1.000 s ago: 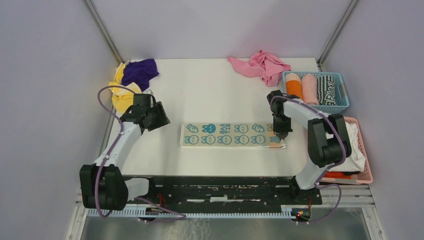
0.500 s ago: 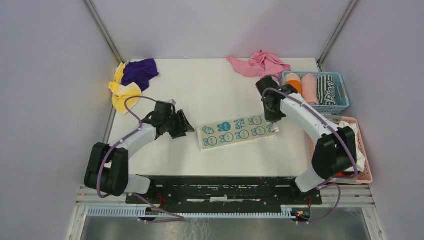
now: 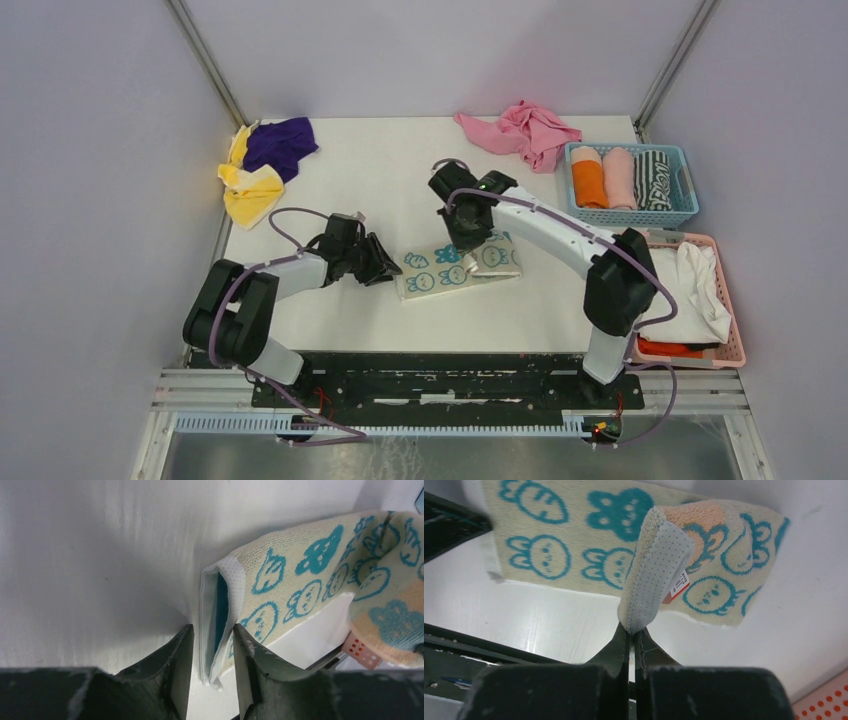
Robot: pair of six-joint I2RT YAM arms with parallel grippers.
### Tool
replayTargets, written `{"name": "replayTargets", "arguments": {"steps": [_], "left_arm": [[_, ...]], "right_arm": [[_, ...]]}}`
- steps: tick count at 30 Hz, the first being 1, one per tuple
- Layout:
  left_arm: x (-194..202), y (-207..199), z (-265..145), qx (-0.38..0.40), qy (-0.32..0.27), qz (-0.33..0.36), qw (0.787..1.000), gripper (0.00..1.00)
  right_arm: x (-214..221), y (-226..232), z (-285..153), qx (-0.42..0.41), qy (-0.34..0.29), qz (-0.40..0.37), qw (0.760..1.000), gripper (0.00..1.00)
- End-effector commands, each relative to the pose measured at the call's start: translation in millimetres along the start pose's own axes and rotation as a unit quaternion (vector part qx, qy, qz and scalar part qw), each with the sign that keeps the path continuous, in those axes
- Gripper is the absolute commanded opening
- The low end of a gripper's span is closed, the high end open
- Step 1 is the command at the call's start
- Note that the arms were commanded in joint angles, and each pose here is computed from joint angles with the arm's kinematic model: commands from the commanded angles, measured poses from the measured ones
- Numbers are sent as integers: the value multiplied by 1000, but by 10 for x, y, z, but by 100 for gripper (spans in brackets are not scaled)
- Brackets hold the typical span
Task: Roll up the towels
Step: Fold the towel at the center of the board.
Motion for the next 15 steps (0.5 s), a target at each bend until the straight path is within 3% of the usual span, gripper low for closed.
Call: {"name": "replayTargets", "arguments": {"steps": [1, 6, 15], "left_arm": [[-17, -83, 69, 20, -7, -7, 1000, 38], [23, -20, 102, 7, -7, -1, 1000, 26], [78, 46, 135, -5, -3, 2, 1000, 24]], "right_arm": [[-156, 525, 39, -39, -14, -25, 999, 0], [-121, 919, 152, -60, 1, -55, 997, 0], [-11, 1242, 445, -64, 32, -83, 994, 2]]}}
Point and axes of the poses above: each gripper's point midway between its finger pads, its own z axis out along the fingers, its own y axis along the line the jaws close on, x = y × z, the point moved 1 cm from there along -z, back along the fingers, and after that the axes turned 1 degree about z, right-handed, at the moved point
